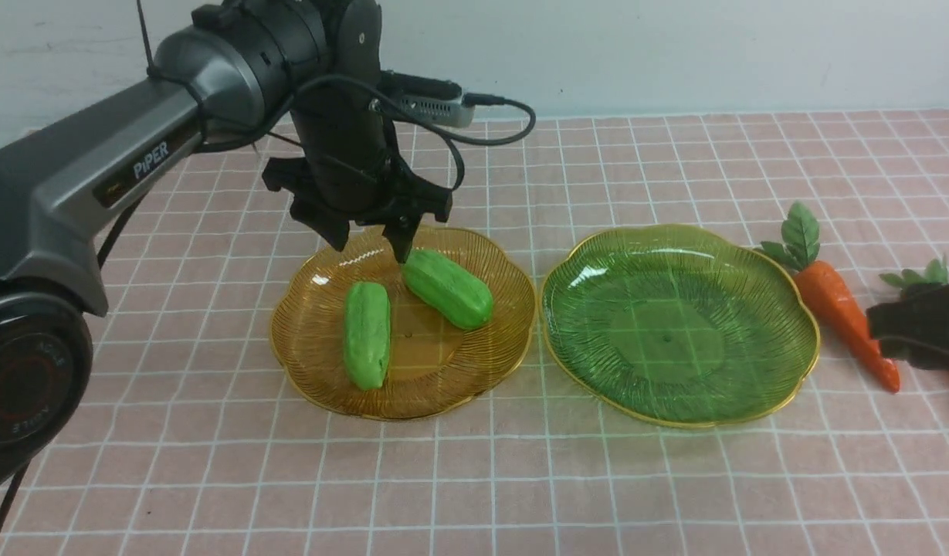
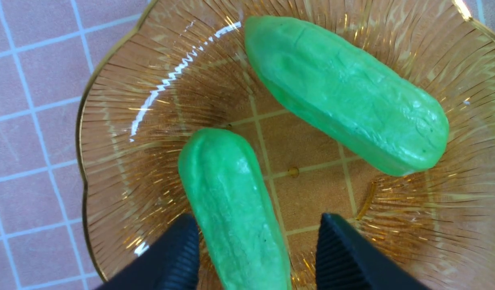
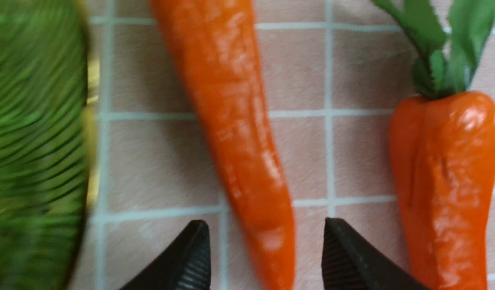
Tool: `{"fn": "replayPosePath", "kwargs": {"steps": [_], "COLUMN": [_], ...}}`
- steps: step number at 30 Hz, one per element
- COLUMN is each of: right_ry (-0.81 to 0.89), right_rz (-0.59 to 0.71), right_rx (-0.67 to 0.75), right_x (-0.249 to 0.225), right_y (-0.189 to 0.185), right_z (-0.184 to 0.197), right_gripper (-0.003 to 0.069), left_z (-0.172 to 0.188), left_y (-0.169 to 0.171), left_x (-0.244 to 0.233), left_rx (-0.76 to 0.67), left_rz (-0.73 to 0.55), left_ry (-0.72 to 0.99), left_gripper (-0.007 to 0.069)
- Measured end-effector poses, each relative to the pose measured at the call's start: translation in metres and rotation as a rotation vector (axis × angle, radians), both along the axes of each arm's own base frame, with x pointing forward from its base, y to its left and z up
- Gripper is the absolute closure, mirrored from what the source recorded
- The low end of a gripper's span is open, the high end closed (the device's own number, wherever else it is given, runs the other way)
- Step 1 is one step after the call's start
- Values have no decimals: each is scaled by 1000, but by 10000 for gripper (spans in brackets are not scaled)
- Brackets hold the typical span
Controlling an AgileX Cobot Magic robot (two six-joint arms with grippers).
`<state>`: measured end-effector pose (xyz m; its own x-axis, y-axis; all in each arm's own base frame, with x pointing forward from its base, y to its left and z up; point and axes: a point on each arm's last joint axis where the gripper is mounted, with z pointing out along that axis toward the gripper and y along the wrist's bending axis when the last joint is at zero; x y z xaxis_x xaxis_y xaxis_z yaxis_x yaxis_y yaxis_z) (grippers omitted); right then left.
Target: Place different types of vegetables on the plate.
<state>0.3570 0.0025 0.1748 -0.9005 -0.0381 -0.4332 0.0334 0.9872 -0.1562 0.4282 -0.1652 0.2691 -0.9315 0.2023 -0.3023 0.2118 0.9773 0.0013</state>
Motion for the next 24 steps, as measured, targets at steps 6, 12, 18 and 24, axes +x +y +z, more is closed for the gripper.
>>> {"fn": "replayPosePath", "kwargs": {"steps": [6,12,18,24], "right_ry": [11,28,36,122], "right_rz": [-91,-92,-58,-82], "right_rx": [7,19,5,-45], "right_x": [7,12,12,-2], "right_y": [-16,-15,-14,-19], "right_z": [-21,-37,-37,-5], "right_gripper": [302,317,496,500], "left_z": [0,0,0,0], "left_y": [0,0,0,0], "left_x": [0,0,0,0], "left_rx": [1,1,1,1], "left_rz": [-1,-1,-1,-1], "left_ry": [0,0,0,0], "left_gripper": [284,291,291,291]}}
